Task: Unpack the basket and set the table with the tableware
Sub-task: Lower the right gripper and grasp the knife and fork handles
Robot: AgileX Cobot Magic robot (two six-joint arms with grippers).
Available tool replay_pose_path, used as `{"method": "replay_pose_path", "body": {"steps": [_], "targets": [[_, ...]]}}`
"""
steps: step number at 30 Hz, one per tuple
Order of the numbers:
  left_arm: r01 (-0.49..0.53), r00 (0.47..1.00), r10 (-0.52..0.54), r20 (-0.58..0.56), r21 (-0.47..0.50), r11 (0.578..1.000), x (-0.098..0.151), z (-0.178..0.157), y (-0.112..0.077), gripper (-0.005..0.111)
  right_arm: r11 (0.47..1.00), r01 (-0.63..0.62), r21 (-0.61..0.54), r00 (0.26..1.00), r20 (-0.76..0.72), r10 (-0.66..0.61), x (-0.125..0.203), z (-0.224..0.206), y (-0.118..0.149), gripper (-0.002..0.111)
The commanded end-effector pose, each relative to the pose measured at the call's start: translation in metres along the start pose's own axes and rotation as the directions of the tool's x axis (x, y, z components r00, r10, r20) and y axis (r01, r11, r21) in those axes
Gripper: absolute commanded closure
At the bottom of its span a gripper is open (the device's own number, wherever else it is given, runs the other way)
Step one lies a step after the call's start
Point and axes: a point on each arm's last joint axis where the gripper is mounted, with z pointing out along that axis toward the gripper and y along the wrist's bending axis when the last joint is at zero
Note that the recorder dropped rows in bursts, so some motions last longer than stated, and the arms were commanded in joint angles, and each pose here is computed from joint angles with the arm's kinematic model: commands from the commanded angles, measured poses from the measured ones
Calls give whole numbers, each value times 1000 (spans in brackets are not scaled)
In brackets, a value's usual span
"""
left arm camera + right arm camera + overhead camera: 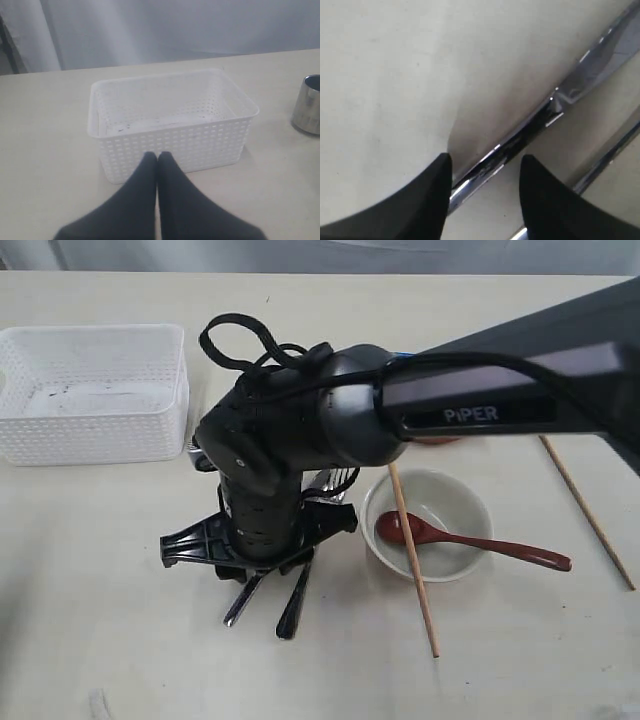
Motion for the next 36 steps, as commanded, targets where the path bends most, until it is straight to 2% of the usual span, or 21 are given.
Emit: {"method": "replay_pose_path", "body": {"steps": [1,8,10,15,16,23,29,36], "targets": [[2,1000,-2,9,-1,1000,0,0,0,107,998,-63,8,997,-48,63,-4,11,-6,66],[2,1000,-2,9,-1,1000,0,0,0,107,997,-74,-14,996,-44,73,-6,16,-6,69],[2,1000,-2,9,-1,1000,0,0,0,107,998,-58,-16,997,-42,57,-7,16,-6,76],[2,1000,-2,9,-1,1000,0,0,0,107,999,-33,-38,999,-24,32,-8,16,-4,106],[2,1000,-2,9,-1,1000,0,0,0,107,999,-31,-43,999,-19,30,-9,16,-4,109],[2,1000,-2,9,-1,1000,0,0,0,107,996,-61,-58,998,-18,60,-10,16,-3,109],[2,1000,-2,9,-1,1000,0,0,0,107,981,-129,-143,991,10,131,-14,15,4,109],[2,1000,-2,9,-1,1000,0,0,0,107,976,-178,-123,984,-16,177,-12,15,3,109]]}}
